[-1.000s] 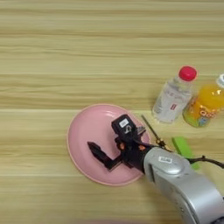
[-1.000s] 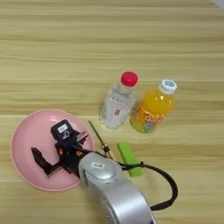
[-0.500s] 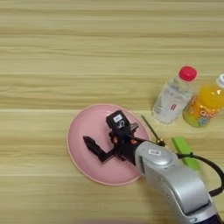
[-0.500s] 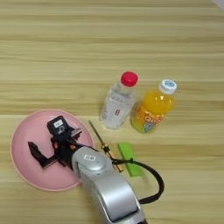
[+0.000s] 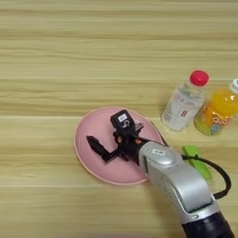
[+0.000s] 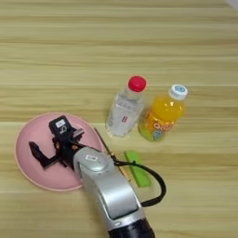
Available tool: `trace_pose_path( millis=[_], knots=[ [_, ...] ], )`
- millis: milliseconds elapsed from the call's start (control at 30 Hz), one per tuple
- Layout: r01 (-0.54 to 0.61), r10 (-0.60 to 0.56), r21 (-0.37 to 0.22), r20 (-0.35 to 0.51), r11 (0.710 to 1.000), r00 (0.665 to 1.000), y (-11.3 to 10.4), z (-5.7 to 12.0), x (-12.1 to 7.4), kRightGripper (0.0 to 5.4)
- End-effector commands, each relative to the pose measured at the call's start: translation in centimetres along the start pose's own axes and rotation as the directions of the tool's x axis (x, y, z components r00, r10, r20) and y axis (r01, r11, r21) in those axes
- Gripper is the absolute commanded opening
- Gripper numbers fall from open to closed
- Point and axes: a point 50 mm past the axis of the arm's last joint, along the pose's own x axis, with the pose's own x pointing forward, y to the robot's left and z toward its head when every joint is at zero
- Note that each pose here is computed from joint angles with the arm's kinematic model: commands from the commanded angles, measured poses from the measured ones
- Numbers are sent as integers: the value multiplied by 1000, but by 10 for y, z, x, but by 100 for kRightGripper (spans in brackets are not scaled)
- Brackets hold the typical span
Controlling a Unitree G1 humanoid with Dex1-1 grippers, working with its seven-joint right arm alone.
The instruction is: Move the objects on the table
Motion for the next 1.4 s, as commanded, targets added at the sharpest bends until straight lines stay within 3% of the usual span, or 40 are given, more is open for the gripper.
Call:
trace_pose_path(
  millis=[33,633,1400],
  knots=[
    [26,-26,-21,8,999,1000,-5,4,4,538],
    [0,1,-25,37,1000,999,1,11,18,538],
    [31,-16,-81,174,996,985,11,45,-17,538]
  ],
)
